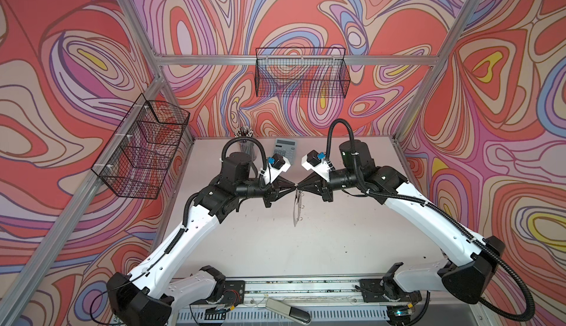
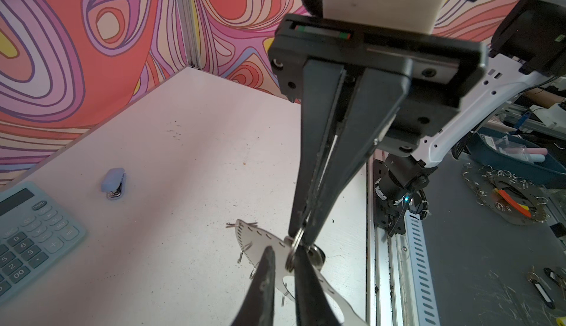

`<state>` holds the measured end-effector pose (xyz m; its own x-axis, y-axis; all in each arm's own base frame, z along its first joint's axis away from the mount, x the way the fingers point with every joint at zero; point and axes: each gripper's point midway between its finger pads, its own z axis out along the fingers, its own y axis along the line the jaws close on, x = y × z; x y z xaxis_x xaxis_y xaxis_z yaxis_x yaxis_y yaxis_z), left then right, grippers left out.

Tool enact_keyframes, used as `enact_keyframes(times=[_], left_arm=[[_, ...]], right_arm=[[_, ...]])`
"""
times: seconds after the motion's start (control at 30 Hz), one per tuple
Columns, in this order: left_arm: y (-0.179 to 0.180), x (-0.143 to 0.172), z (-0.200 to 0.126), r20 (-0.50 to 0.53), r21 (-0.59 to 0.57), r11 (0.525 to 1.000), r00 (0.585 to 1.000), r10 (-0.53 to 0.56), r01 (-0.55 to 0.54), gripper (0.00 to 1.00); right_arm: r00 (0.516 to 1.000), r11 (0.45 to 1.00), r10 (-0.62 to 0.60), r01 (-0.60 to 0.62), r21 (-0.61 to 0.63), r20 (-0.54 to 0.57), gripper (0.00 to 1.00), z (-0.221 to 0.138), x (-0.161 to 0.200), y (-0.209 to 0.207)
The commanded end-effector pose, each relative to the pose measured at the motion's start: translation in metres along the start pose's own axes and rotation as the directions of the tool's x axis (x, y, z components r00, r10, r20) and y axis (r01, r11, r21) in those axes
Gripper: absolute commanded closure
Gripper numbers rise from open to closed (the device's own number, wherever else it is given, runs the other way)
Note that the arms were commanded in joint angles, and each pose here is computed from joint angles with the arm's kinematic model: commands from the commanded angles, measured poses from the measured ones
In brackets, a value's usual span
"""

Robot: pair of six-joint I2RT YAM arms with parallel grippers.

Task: Attach keys to a key ring
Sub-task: Insert the key into the keyring.

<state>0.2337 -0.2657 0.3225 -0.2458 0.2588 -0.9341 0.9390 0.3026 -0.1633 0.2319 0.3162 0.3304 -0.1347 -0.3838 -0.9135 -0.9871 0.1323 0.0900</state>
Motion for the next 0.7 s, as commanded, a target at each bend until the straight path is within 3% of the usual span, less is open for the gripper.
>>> enact_keyframes(times=[0.0, 0.2, 0.3, 0.43, 0.47, 0.67], left_arm=[[0.000, -0.015, -0.003, 0.042, -0.010, 0.999, 0.998, 0.038, -0.038, 0.87], [-0.008, -0.018, -0.003, 0.054, 0.041, 0.998, 0.997, 0.049, -0.051, 0.87], [-0.011, -0.016, -0.002, 0.045, 0.063, 0.997, 0.998, 0.046, -0.049, 1.00], [-0.009, -0.016, -0.001, 0.043, 0.062, 0.997, 0.998, 0.045, -0.047, 1.00], [-0.009, -0.018, -0.002, 0.057, 0.055, 0.997, 0.997, 0.048, -0.051, 1.00], [-0.005, -0.031, -0.008, 0.202, -0.006, 0.996, 0.976, 0.083, -0.084, 1.00]], right_arm=[[0.999, 0.998, -0.044, 0.045, -0.032, 0.024, 1.00, -0.002, -0.009, 0.010], [0.999, 0.998, -0.040, 0.041, -0.041, 0.004, 1.00, 0.002, -0.003, 0.011], [0.999, 0.998, -0.046, 0.046, -0.044, 0.007, 1.00, 0.002, -0.005, 0.013], [0.999, 0.999, -0.045, 0.045, -0.027, 0.002, 1.00, 0.002, -0.004, 0.011], [0.999, 0.999, -0.035, 0.036, -0.016, 0.004, 0.92, 0.002, -0.004, 0.009], [0.991, 0.996, -0.041, 0.030, 0.088, 0.131, 0.78, -0.020, -0.020, 0.002]])
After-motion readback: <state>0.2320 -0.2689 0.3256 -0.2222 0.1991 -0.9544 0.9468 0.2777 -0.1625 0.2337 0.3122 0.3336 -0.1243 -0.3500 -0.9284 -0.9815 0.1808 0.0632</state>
